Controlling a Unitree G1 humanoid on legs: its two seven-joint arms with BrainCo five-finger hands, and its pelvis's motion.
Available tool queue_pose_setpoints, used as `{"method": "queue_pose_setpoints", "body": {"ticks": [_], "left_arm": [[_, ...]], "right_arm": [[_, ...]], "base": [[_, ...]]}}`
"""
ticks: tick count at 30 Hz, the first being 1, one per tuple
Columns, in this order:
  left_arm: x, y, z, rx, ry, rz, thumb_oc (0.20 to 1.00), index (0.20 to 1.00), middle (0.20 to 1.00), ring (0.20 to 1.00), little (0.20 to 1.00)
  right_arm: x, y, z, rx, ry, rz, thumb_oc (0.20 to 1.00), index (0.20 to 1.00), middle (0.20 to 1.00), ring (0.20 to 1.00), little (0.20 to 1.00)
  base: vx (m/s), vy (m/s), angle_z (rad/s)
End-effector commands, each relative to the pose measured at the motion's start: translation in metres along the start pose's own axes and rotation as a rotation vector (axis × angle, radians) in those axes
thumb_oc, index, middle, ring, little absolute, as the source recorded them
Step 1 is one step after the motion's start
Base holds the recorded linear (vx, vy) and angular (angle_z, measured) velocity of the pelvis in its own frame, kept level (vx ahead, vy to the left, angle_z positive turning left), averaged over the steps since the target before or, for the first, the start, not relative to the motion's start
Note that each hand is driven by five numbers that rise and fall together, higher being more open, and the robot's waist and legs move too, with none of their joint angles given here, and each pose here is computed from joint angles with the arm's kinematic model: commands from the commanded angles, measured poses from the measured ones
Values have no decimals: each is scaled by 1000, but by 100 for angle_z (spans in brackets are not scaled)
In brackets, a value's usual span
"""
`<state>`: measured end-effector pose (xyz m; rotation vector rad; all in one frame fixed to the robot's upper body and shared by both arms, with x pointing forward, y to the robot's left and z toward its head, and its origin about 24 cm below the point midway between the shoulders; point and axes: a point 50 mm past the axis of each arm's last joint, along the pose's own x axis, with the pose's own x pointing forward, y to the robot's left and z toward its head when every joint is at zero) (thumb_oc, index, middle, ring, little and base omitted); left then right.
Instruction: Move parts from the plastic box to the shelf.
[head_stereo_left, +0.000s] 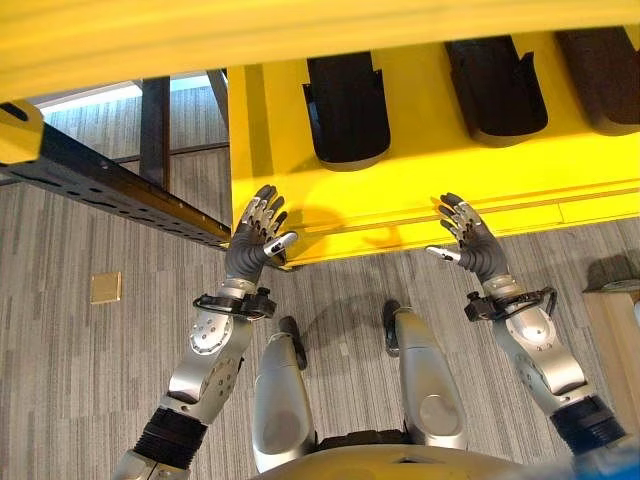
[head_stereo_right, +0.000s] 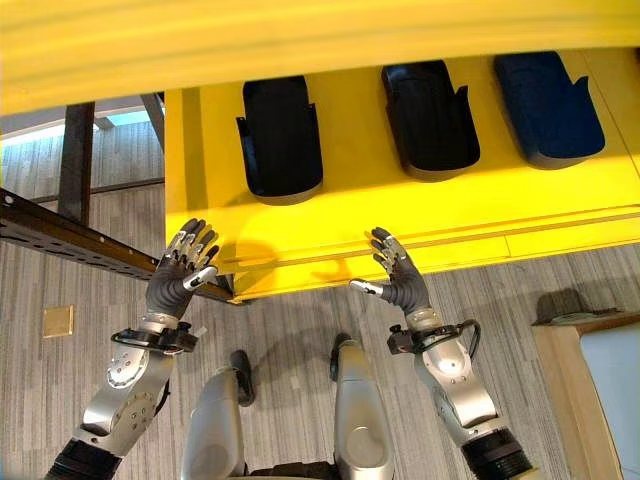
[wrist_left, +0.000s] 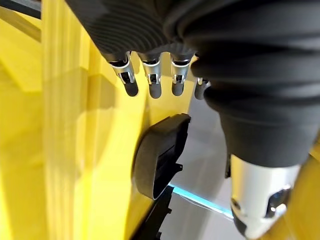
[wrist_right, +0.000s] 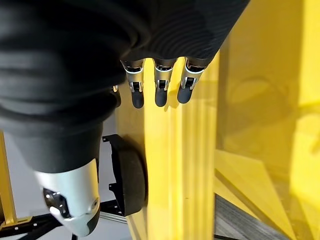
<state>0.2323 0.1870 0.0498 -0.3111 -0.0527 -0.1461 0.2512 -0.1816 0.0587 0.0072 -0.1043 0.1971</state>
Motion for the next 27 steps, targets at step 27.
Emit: {"method": "queue_pose_setpoints", "body": {"ticks": [27], "left_arm": [[-20, 23, -21, 22, 30, 115, 1000, 1000, 1000, 1000, 1000]], "right_arm": [[-9, 17, -21, 247, 59, 15, 1000, 1000, 1000, 1000, 1000]], "base": [[57, 41, 2]]}}
